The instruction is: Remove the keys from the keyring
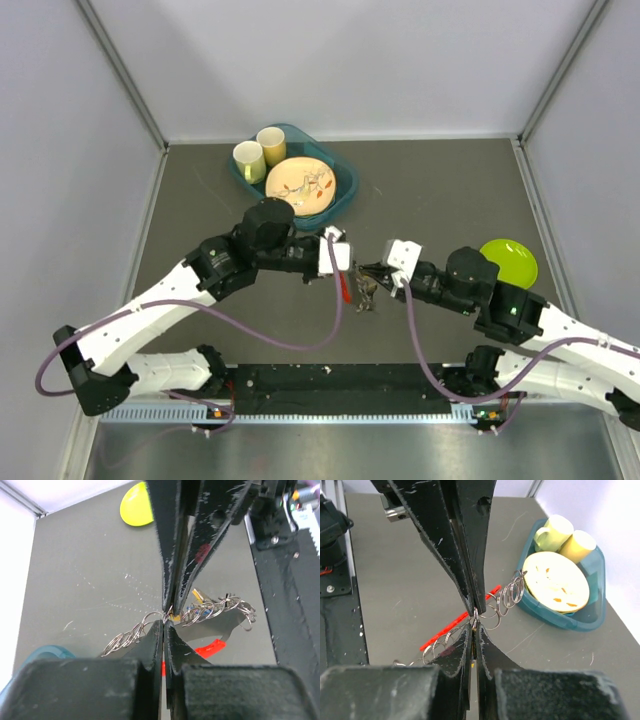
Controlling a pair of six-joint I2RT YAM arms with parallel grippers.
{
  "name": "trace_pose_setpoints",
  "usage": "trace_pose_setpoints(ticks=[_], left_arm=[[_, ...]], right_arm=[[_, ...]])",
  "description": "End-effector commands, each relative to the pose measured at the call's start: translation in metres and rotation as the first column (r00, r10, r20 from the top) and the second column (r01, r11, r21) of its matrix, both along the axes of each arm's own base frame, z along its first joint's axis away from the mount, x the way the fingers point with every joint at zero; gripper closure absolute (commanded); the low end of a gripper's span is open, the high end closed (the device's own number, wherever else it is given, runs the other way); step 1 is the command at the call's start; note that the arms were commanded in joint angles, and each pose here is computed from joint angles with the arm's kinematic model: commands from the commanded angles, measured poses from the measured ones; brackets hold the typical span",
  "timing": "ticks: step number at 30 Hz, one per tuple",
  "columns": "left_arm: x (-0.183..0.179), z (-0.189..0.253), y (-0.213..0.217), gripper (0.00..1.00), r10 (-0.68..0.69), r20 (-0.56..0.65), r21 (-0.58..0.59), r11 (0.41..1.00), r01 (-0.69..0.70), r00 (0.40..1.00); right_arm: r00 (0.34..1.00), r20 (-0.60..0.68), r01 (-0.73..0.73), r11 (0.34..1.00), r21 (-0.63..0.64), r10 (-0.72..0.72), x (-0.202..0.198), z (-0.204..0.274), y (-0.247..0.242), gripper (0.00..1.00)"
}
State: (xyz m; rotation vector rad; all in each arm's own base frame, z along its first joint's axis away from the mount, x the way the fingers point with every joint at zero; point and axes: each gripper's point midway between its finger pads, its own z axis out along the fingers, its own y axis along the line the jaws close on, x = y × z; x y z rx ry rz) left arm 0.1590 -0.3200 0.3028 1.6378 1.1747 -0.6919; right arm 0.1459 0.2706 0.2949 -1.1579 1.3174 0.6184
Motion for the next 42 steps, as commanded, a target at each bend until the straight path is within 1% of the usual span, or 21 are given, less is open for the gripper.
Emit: trace_pose_setpoints(ticks=[1, 3, 4, 5, 12, 13, 15, 16, 18, 19, 20, 22, 23, 24, 26, 27, 28, 31, 37, 39, 42], left_arm=[[0.010, 0.048, 0.000, 1.00, 0.047, -0.105, -0.233, 0.970, -0.071, 0.993], [0.016, 0.044, 0.006, 1.00, 0.065, -0.135, -0.265, 0.959, -0.100, 0.989], [0.015, 0.055, 0.007, 1.00, 0.055, -0.133, -0.313, 0.945, -0.094, 0.990], [0.016, 0.050, 0.009, 1.00, 0.063, -0.146, -0.315, 0.943, -0.106, 0.987], [0.015, 0.065, 0.013, 1.00, 0.055, -0.189, -0.387, 0.913, -0.126, 0.980], [0.014, 0.065, 0.012, 1.00, 0.051, -0.212, -0.395, 0.909, -0.133, 0.976], [0.016, 0.070, 0.012, 1.00, 0.054, -0.211, -0.432, 0.891, -0.143, 0.976], [0.015, 0.071, 0.012, 1.00, 0.053, -0.237, -0.441, 0.884, -0.156, 0.970], [0.018, 0.073, 0.012, 1.00, 0.061, -0.254, -0.464, 0.868, -0.177, 0.965], [0.018, 0.070, 0.011, 1.00, 0.061, -0.292, -0.464, 0.864, -0.197, 0.954], [0.021, 0.075, 0.012, 1.00, 0.069, -0.274, -0.490, 0.848, -0.201, 0.959], [0.020, 0.074, 0.012, 1.00, 0.065, -0.348, -0.503, 0.829, -0.245, 0.935], [0.022, 0.075, 0.013, 1.00, 0.071, -0.364, -0.513, 0.817, -0.264, 0.929], [0.026, 0.081, 0.015, 1.00, 0.086, -0.367, -0.539, 0.792, -0.287, 0.926], [0.030, 0.078, 0.017, 1.00, 0.105, -0.414, -0.541, 0.770, -0.337, 0.904], [0.035, 0.083, 0.021, 1.00, 0.133, -0.421, -0.560, 0.740, -0.372, 0.897], [0.037, 0.078, 0.023, 1.00, 0.143, -0.451, -0.557, 0.726, -0.403, 0.881], [0.046, 0.075, 0.030, 1.00, 0.196, -0.478, -0.557, 0.685, -0.469, 0.856], [0.054, 0.062, 0.032, 1.00, 0.242, -0.486, -0.532, 0.681, -0.503, 0.840], [0.055, 0.061, 0.034, 1.00, 0.252, -0.490, -0.530, 0.674, -0.515, 0.835], [0.059, 0.061, 0.037, 1.00, 0.276, -0.500, -0.524, 0.658, -0.541, 0.821]], right_arm=[[0.999, 0.034, 0.031, 0.992, 0.125, -0.035, 0.002, 0.033, -0.005, 1.00], [0.999, 0.033, 0.037, 0.991, 0.129, -0.041, 0.002, 0.033, -0.007, 1.00], [0.998, 0.032, 0.040, 0.990, 0.134, -0.045, 0.002, 0.034, -0.008, 1.00], [0.999, 0.028, 0.042, 0.990, 0.134, -0.046, 0.002, 0.034, -0.008, 1.00], [0.999, 0.020, 0.037, 0.989, 0.141, -0.040, 0.001, 0.035, -0.008, 1.00], [0.999, 0.022, 0.037, 0.989, 0.145, -0.040, 0.001, 0.036, -0.007, 1.00], [0.999, 0.017, 0.042, 0.990, 0.136, -0.045, 0.002, 0.032, -0.006, 1.00], [0.999, 0.017, 0.039, 0.990, 0.135, -0.042, 0.002, 0.032, -0.005, 1.00], [0.999, 0.016, 0.035, 0.991, 0.126, -0.037, 0.002, 0.030, -0.003, 1.00], [0.999, 0.019, 0.034, 0.992, 0.125, -0.037, 0.002, 0.030, -0.003, 1.00], [0.999, 0.019, 0.034, 0.992, 0.118, -0.037, 0.003, 0.029, -0.003, 1.00], [0.999, 0.021, 0.032, 0.995, 0.098, -0.034, 0.004, 0.025, -0.001, 1.00], [0.999, 0.019, 0.028, 0.996, 0.085, -0.029, 0.004, 0.024, 0.000, 1.00], [0.999, 0.027, 0.031, 0.997, 0.073, -0.033, 0.005, 0.023, -0.001, 1.00], [0.999, 0.029, 0.042, 0.998, 0.038, -0.043, 0.008, 0.015, -0.001, 1.00], [0.997, 0.037, 0.072, 0.997, 0.014, -0.072, 0.013, 0.010, -0.004, 1.00], [0.996, 0.039, 0.082, 0.997, 0.000, -0.082, 0.015, 0.007, -0.004, 1.00], [0.995, 0.048, 0.089, 0.995, -0.043, -0.087, 0.019, 0.002, -0.004, 1.00], [0.994, 0.083, 0.088, 0.989, -0.119, -0.078, 0.025, -0.005, 0.000, 1.00], [0.992, 0.093, 0.103, 0.977, -0.189, -0.086, 0.029, -0.015, 0.001, 1.00], [0.993, 0.092, 0.090, 0.966, -0.244, -0.069, 0.029, -0.020, 0.003, 1.00]])
